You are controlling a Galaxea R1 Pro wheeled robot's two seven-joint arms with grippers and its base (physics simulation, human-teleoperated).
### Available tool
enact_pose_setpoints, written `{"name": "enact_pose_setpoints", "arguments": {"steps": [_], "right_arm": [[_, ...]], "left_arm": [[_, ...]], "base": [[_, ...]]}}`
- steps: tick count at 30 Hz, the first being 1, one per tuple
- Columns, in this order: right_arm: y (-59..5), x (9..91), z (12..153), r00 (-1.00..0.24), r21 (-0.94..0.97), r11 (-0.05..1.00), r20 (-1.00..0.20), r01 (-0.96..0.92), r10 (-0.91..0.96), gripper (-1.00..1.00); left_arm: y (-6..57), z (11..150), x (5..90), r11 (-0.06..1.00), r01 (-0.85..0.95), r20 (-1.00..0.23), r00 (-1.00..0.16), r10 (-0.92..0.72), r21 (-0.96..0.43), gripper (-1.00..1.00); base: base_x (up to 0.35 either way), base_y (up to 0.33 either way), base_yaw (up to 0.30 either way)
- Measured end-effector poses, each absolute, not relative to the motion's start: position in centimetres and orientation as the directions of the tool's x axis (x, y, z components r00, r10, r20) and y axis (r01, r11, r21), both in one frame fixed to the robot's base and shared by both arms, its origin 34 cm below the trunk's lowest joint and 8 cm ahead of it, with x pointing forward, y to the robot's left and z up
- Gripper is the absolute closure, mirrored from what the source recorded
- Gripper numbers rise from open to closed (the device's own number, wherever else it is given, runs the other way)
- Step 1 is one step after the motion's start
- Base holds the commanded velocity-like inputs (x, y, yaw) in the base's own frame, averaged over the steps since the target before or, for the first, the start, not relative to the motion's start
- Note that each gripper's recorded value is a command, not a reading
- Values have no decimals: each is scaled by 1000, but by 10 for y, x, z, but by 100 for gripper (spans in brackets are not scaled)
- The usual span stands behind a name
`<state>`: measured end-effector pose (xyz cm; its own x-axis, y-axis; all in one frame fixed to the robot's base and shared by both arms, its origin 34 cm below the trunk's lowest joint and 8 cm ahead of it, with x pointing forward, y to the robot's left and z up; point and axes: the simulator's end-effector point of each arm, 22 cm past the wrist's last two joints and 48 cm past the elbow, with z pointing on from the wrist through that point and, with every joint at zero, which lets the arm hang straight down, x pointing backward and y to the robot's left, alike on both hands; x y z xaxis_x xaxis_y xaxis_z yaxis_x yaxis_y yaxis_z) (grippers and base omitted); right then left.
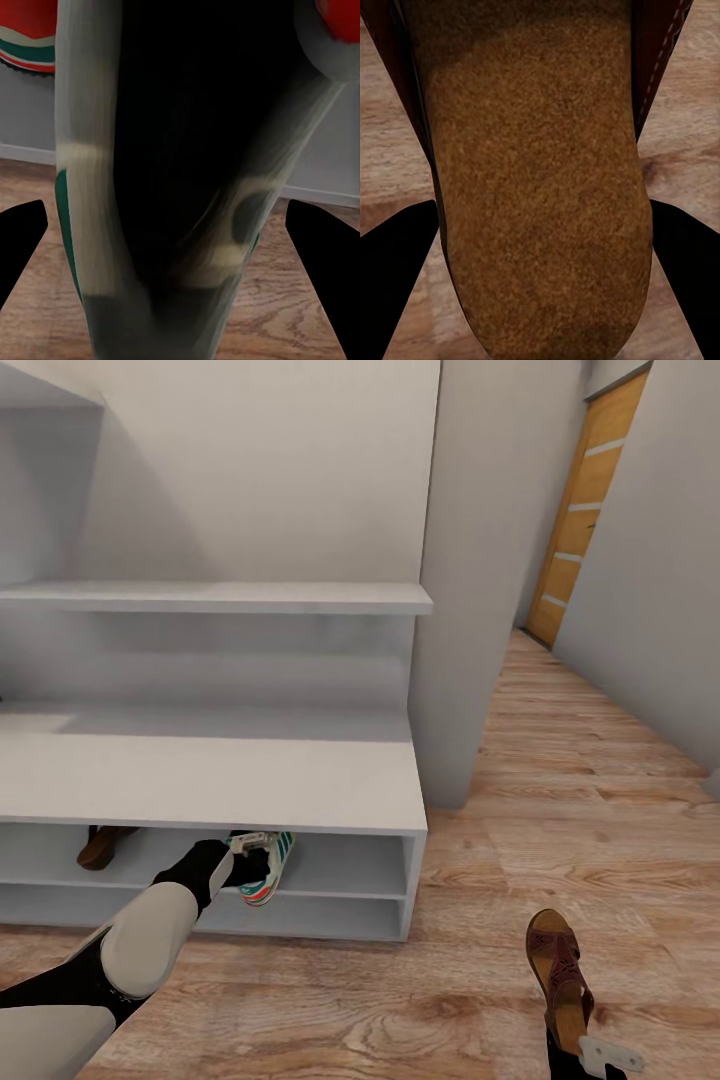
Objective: Pick up the two gym shoes and the two sandals from the corridor floor and place them onto the hallstand (shoe rack) in the corridor, making sure they are on the rack and not on the floor. Arrange them so the two gym shoes are next to each other and the two sandals are next to each other.
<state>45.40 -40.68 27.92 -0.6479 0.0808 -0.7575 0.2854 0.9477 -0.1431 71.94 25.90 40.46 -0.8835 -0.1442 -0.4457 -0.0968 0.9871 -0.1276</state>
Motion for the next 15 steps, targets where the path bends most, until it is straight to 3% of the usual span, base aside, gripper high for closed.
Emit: {"name": "enact_pose_setpoints", "arguments": {"steps": [15], "right_arm": [[-407,452,273,-648,-143,948,-758,285,81,100]], "left_arm": [[259,398,718,987,-96,-446,-883,-144,-129,100]], "base": [[0,0,0]]}}
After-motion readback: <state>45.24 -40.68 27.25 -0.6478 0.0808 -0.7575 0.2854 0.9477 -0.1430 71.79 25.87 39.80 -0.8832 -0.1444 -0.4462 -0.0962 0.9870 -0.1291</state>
